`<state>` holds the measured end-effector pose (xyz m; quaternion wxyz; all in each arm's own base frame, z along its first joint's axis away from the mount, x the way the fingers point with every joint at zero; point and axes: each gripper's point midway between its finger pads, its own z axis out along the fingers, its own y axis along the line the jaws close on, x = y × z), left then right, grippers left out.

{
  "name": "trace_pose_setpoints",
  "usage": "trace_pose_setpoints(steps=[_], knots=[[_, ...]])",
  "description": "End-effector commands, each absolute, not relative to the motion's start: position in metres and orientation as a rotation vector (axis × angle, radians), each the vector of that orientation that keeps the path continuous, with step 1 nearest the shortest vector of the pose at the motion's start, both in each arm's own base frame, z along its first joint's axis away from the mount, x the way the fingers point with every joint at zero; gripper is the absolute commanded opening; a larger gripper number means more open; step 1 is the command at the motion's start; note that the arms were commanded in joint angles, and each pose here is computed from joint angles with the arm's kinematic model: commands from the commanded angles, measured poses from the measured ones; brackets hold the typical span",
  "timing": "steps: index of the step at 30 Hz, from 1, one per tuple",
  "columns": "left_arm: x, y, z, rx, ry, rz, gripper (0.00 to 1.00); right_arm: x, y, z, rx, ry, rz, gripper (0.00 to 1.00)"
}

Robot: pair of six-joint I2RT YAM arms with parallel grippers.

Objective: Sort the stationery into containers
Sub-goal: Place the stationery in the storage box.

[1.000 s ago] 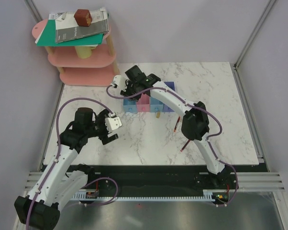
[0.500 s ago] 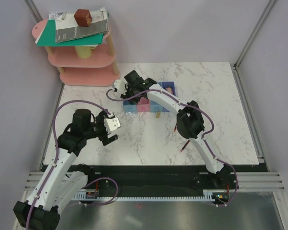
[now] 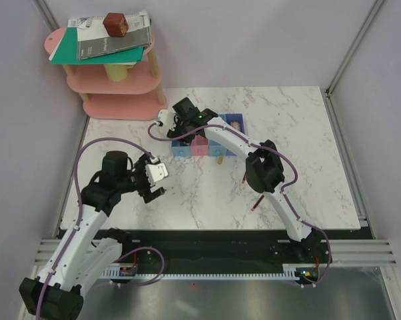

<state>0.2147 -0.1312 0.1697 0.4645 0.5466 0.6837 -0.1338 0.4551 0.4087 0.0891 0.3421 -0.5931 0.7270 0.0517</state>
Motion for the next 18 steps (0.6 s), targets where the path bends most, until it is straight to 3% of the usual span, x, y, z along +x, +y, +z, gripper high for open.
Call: trace_pose_setpoints(steps=[1, 3, 10, 14, 18], knots=[[0.216, -0.138, 0.183, 1.312, 1.646, -0.368, 0.94, 0.472, 0.409, 0.148, -1.448, 1.790, 0.080, 0.62], [0.219, -0.139, 0.183, 1.312, 1.649, -0.368, 0.94, 0.477, 0.401, 0.166, -1.403, 1.786, 0.054, 0.70], [0.246, -0.147, 0.180, 1.229, 1.726, -0.409, 0.93, 0.478, 0.335, 0.249, -1.185, 1.801, -0.015, 0.83], [0.270, -0.161, 0.171, 1.203, 1.747, -0.374, 0.89, 0.465, 0.274, 0.248, -1.142, 1.901, -0.042, 0.84], [0.285, -0.183, 0.156, 1.278, 1.709, -0.260, 0.89, 0.438, 0.205, 0.210, -1.106, 2.088, -0.055, 0.84]])
